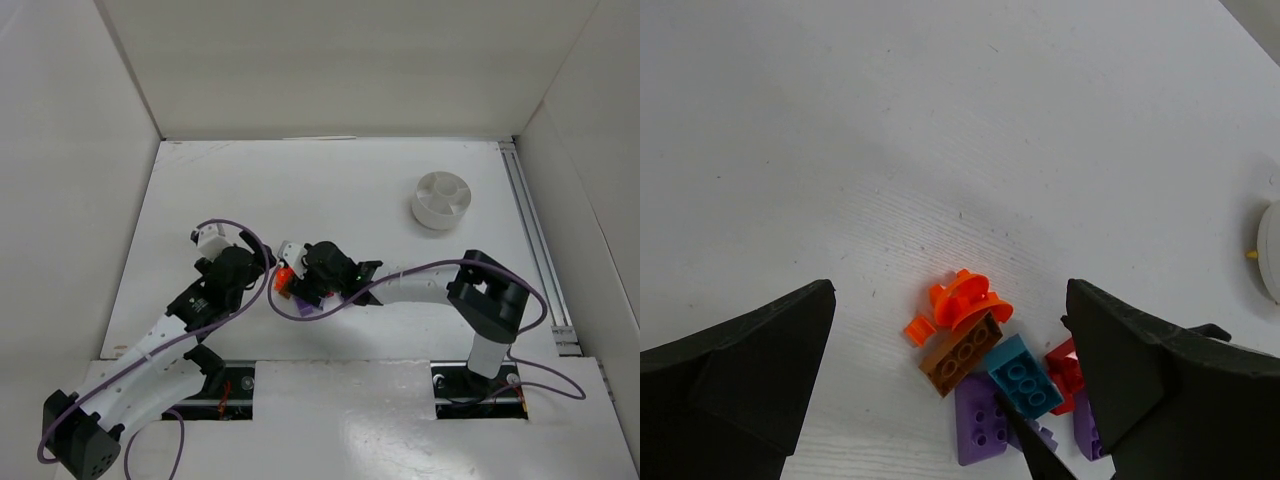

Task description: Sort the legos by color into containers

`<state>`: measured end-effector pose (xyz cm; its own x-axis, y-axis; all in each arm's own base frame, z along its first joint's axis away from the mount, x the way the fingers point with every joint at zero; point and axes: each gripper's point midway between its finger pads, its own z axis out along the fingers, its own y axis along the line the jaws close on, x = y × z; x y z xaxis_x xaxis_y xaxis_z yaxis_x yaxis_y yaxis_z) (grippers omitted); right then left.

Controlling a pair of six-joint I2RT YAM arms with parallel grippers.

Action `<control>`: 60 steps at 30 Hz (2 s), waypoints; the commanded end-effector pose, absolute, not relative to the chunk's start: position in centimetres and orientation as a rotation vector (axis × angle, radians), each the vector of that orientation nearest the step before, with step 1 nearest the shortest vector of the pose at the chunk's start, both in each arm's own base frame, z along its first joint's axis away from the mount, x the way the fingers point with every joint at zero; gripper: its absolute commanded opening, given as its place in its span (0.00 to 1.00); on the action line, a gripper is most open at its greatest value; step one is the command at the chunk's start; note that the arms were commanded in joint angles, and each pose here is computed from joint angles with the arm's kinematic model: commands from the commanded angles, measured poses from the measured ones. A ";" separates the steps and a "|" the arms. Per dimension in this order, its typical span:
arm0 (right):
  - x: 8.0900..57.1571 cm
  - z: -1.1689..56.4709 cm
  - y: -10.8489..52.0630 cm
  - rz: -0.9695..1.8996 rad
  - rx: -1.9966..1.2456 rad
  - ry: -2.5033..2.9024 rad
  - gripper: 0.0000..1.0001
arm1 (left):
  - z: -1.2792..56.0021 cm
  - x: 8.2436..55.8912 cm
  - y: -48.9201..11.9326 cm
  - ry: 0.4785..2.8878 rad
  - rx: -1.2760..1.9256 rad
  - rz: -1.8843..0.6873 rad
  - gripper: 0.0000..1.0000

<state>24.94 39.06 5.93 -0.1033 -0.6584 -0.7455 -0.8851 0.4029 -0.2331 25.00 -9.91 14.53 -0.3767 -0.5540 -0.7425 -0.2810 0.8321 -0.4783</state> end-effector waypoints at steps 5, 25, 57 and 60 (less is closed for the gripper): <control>26.9 7.4 40.6 0.339 -1.182 1.838 0.69 | 16.0 25.2 -9.4 1.927 -0.657 -0.349 1.00; 26.5 11.2 40.5 0.384 -1.154 1.770 0.16 | 16.0 25.1 -9.8 1.929 -0.612 -0.374 1.00; 25.2 8.9 36.6 0.429 -1.770 1.470 0.59 | 15.7 25.6 -13.0 1.988 -0.363 -0.460 1.00; 25.2 7.8 36.1 0.364 -1.807 1.489 0.63 | 15.9 25.6 -13.2 1.985 -0.349 -0.469 1.00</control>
